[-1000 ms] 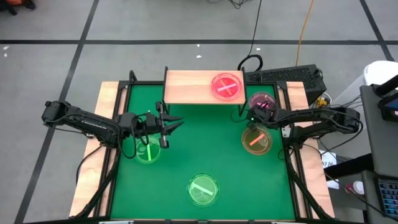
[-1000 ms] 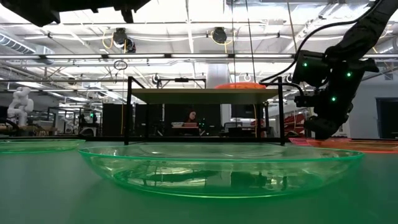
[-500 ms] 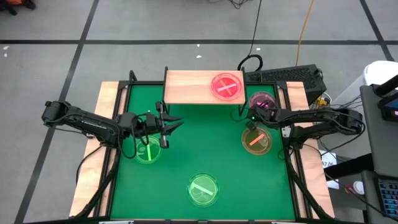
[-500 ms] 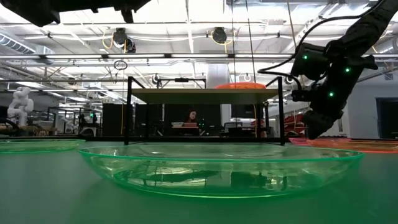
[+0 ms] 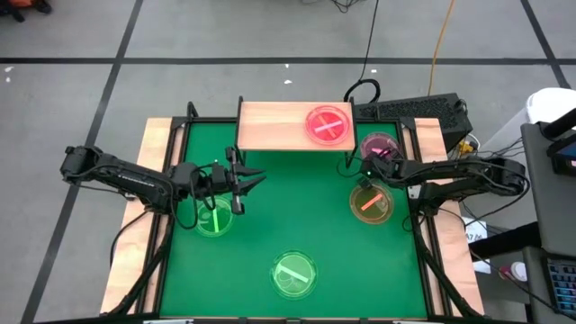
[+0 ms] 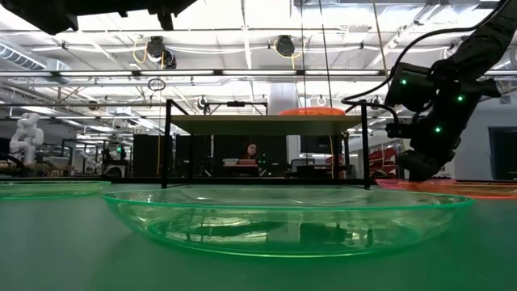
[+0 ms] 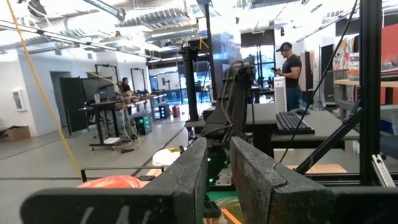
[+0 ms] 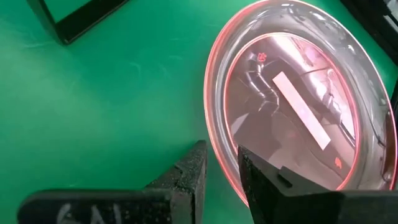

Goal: Place and stack plates onto a shelf
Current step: Put the pink plate on the shelf

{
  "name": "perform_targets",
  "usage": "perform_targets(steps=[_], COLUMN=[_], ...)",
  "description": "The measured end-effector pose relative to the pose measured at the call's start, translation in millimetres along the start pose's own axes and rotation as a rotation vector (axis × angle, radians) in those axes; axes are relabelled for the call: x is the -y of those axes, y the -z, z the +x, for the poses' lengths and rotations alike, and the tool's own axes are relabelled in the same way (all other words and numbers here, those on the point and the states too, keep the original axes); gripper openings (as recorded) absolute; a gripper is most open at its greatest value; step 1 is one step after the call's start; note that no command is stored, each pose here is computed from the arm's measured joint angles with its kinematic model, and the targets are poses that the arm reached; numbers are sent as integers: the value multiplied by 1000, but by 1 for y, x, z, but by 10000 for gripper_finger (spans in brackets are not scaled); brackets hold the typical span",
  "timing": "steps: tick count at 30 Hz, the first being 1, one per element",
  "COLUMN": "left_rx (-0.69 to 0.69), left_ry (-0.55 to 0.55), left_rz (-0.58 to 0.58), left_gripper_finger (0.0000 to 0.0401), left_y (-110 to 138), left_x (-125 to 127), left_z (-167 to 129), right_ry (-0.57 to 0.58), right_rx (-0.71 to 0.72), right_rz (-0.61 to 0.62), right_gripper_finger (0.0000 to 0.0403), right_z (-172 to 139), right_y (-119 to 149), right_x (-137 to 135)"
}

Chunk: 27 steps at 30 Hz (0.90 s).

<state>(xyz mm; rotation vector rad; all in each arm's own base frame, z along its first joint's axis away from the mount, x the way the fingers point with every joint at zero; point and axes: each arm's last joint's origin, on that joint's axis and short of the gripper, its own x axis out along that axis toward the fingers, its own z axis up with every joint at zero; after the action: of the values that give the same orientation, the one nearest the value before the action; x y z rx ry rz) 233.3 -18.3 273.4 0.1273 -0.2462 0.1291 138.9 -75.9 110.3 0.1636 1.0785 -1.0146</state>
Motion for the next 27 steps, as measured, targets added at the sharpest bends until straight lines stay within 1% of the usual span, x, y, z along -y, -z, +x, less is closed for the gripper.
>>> perform_targets(steps=[9,11,14,16,22,27], left_rx=[1,1,1,2,3,3], left_ry=[0,0,-1,-1,-1,-1], left_rz=[3,2,2,2,1,1], left_gripper_finger=[78,78,78,78,78,78], left_y=[0,0,0,0,0,0], left_x=[0,0,0,0,0,0], left_z=[0,0,0,0,0,0], right_ry=[15,13,-11,-16,-25,-46], right_rx=[3,0,-5,3,26,70], right_rz=[27,22,5,-3,11,31], right_gripper_finger=[73,59,21,6,1,1], right_z=[4,4,4,4,3,-7], right_y=[0,0,0,0,-5,-14], right_x=[4,4,3,3,2,4])
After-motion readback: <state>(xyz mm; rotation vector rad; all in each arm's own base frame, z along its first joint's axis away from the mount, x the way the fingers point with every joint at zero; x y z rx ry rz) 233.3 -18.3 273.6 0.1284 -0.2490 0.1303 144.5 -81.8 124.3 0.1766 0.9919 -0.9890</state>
